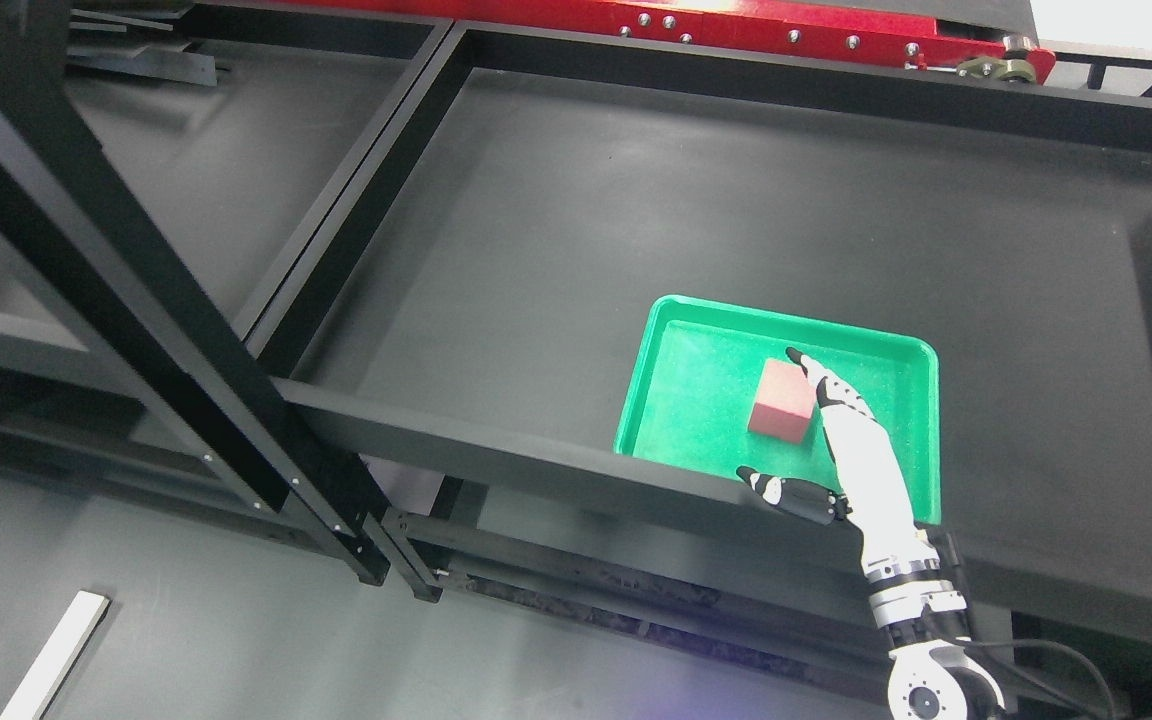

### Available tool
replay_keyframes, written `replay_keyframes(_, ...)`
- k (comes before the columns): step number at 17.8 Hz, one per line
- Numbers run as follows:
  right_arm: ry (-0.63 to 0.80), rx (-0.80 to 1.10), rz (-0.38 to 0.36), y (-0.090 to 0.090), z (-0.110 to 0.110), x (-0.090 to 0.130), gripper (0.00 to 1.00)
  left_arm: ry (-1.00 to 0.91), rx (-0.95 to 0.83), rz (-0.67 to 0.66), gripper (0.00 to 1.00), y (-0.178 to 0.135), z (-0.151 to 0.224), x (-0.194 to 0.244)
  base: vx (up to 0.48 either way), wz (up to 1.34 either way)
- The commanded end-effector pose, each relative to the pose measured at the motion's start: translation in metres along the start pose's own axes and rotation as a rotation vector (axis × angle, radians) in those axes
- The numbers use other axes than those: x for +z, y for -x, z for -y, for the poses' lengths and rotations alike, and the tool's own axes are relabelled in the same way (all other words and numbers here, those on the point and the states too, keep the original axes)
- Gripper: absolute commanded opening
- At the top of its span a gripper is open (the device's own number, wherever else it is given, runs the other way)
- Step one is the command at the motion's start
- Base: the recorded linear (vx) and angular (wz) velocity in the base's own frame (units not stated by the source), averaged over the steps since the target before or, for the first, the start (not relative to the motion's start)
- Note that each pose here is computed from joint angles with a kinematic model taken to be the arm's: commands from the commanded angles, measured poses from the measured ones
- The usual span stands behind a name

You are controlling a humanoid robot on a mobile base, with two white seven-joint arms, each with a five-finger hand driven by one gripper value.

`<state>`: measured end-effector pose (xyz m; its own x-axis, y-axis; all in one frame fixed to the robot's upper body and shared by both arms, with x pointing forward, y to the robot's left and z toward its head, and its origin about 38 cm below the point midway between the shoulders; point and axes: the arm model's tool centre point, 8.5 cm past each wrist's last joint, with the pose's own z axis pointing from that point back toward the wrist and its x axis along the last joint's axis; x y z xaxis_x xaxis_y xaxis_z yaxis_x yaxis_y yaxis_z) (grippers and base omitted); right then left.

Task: Pick pink block from left shelf to tray
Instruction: 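Reach the right hand into the green tray beside the pink cube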

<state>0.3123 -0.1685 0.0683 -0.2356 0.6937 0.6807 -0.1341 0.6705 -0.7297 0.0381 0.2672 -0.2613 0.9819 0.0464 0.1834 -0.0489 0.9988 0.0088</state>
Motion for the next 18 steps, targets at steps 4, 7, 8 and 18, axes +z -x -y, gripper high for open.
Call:
replay_keyframes(4,-0.072,0.025,-0.037,0.008,-0.004,0.001,1.00,-0.017,-0.005,-0.004,1.00,0.002,-0.011,0.001,0.180,-0.02)
replay_keyframes(7,-0.110,0.041,-0.041,0.008,-0.007,0.001,1.00,-0.017,-0.003,-0.005,1.00,0.003,-0.011,0.001,0.181,0.00)
replay_keyframes(8,-0.124,0.060,-0.045,0.009,-0.009,0.002,1.00,-0.017,-0.005,-0.006,1.00,0.003,-0.011,0.001,0.175,0.00)
replay_keyframes(18,-0.150,0.069,0.034,0.006,-0.018,0.022,1.00,-0.017,-0.005,-0.004,1.00,0.002,-0.011,0.001,0.130,0.01)
